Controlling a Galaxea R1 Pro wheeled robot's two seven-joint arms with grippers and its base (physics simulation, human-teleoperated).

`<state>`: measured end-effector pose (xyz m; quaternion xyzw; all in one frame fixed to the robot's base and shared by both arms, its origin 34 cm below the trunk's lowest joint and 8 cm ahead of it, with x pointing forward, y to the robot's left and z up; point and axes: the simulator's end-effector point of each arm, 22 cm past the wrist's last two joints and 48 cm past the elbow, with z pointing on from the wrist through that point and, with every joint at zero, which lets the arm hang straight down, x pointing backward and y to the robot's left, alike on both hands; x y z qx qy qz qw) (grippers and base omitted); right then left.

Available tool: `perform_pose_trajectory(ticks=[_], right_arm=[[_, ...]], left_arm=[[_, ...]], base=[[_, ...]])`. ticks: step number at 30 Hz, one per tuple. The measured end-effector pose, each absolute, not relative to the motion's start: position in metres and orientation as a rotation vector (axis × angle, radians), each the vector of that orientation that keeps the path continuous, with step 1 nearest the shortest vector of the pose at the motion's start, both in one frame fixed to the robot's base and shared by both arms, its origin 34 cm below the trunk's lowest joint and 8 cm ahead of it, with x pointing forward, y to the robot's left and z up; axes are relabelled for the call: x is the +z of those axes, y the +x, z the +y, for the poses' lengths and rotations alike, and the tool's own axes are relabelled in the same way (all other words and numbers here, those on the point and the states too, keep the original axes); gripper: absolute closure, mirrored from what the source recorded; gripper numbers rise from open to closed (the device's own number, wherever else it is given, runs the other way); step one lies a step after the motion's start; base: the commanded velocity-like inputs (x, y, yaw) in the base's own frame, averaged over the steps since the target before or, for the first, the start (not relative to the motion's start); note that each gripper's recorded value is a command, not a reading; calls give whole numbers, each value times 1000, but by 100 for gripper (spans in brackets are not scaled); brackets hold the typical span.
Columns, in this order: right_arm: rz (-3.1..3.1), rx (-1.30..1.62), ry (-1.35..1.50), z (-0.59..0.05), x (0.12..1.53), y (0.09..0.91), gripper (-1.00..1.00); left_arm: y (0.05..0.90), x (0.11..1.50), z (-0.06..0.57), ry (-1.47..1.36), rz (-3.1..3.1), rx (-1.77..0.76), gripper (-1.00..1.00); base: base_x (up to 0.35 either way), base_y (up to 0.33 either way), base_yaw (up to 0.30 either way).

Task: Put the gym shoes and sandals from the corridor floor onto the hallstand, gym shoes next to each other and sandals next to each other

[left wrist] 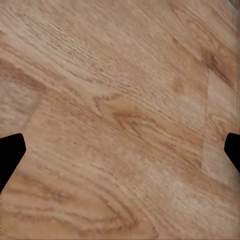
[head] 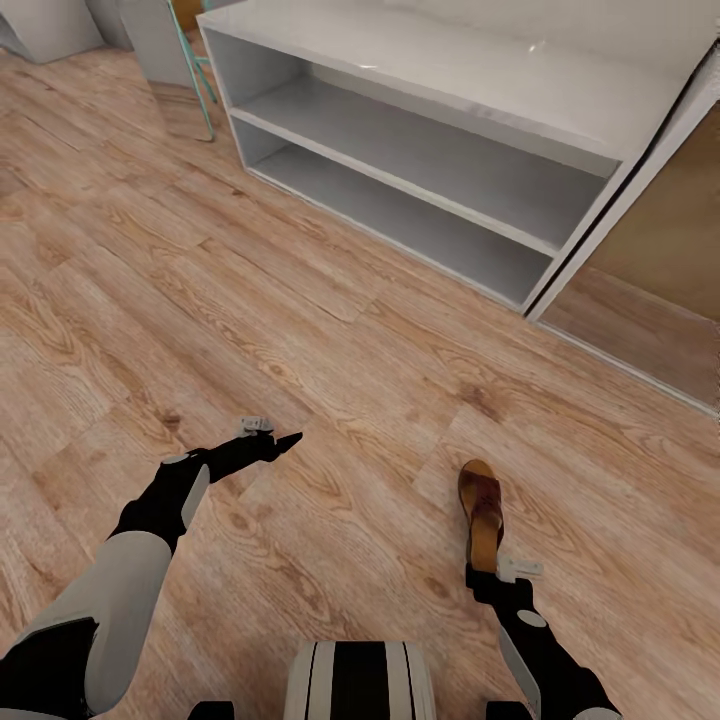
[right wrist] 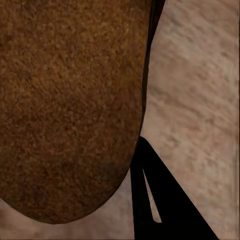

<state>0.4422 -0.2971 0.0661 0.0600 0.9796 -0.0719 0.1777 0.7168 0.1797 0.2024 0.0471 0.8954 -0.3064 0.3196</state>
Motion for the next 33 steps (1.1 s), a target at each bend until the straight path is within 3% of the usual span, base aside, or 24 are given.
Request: perform_pose_trajectory(ticks=[17,33], right_arm=[[2449,-165,183,-298,160,577,100],[2364,-153,188,-298,204,604,100]], left_arm=[[735,249,176,146,2288,-797,-100],[747,294,175,163,2235,-789,-100]], base=[[0,0,0],[0,0,0]])
